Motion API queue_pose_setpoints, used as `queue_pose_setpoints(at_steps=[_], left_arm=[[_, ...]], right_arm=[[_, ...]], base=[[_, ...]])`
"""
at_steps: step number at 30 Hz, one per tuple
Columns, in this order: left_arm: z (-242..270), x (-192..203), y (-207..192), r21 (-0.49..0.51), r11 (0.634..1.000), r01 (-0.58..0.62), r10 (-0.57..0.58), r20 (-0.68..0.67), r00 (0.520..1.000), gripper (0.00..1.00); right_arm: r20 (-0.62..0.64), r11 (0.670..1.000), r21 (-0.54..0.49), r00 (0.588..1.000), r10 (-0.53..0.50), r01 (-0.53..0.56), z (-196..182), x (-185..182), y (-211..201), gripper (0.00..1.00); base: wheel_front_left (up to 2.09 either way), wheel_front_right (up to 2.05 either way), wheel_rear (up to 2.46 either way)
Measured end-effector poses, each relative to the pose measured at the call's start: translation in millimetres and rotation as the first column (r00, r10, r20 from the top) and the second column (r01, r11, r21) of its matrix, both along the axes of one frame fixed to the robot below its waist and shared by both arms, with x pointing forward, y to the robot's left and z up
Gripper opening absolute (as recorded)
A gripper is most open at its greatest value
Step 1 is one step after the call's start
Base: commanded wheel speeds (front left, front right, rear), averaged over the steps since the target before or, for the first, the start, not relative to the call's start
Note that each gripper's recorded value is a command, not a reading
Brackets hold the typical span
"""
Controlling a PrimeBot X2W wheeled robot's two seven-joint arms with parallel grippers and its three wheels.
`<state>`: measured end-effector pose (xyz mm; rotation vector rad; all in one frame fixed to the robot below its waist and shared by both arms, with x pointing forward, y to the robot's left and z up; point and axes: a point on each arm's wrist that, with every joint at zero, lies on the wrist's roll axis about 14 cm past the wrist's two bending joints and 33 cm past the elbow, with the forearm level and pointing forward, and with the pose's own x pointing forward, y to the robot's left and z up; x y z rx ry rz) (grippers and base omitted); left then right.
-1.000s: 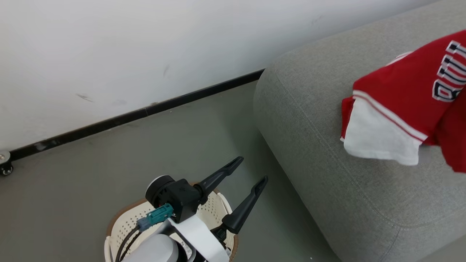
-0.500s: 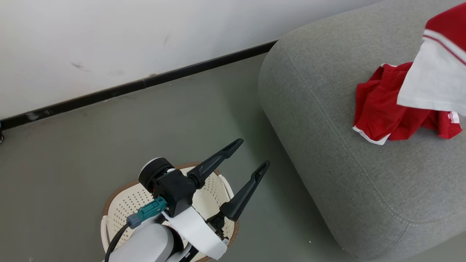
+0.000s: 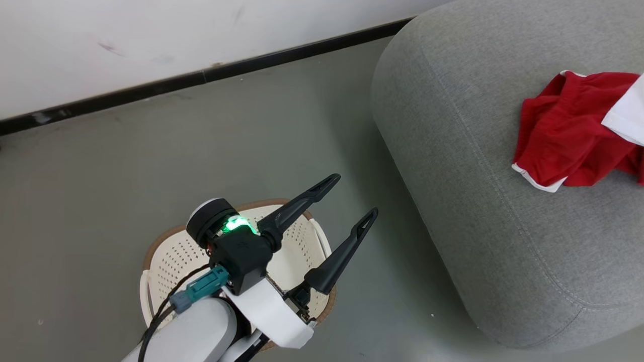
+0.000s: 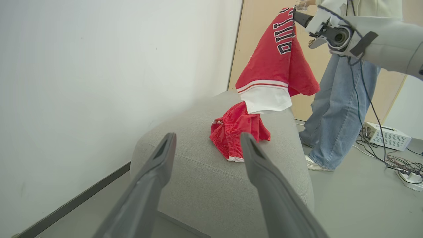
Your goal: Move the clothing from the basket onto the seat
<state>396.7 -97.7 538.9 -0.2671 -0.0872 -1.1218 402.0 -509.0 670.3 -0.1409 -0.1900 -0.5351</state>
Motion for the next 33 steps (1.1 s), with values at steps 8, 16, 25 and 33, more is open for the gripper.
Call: queue_pose_setpoints(at_steps=[8, 16, 25, 33], left_arm=[[-10, 3, -3, 0.017, 1.000, 0.020, -0.020, 0.001, 1.000, 1.00], [-19, 8, -6, 0.012, 0.999, 0.030, -0.030, -0.016, 0.999, 1.00], [-29, 14, -6, 0.020, 0.999, 0.032, -0.031, -0.026, 0.999, 1.00], [-34, 18, -6, 0.029, 0.999, 0.031, -0.030, -0.031, 0.999, 1.00]], right_arm=[[-0.167, 0.995, 0.099, 0.986, 0.000, 0.017, -91, 7, 9, 0.00], [-0.322, 0.984, 0.169, 0.947, 0.008, 0.049, -167, 2, 24, 0.00], [-0.448, 0.971, 0.199, 0.894, -0.032, 0.135, -219, -18, 21, 0.00], [-0.457, 0.963, 0.233, 0.890, -0.013, 0.133, -235, -16, 34, 0.34]], base=[[0.00, 0.00, 0.00], [0.00, 0.00, 0.00], [0.00, 0.00, 0.00], [0.00, 0.00, 0.00]])
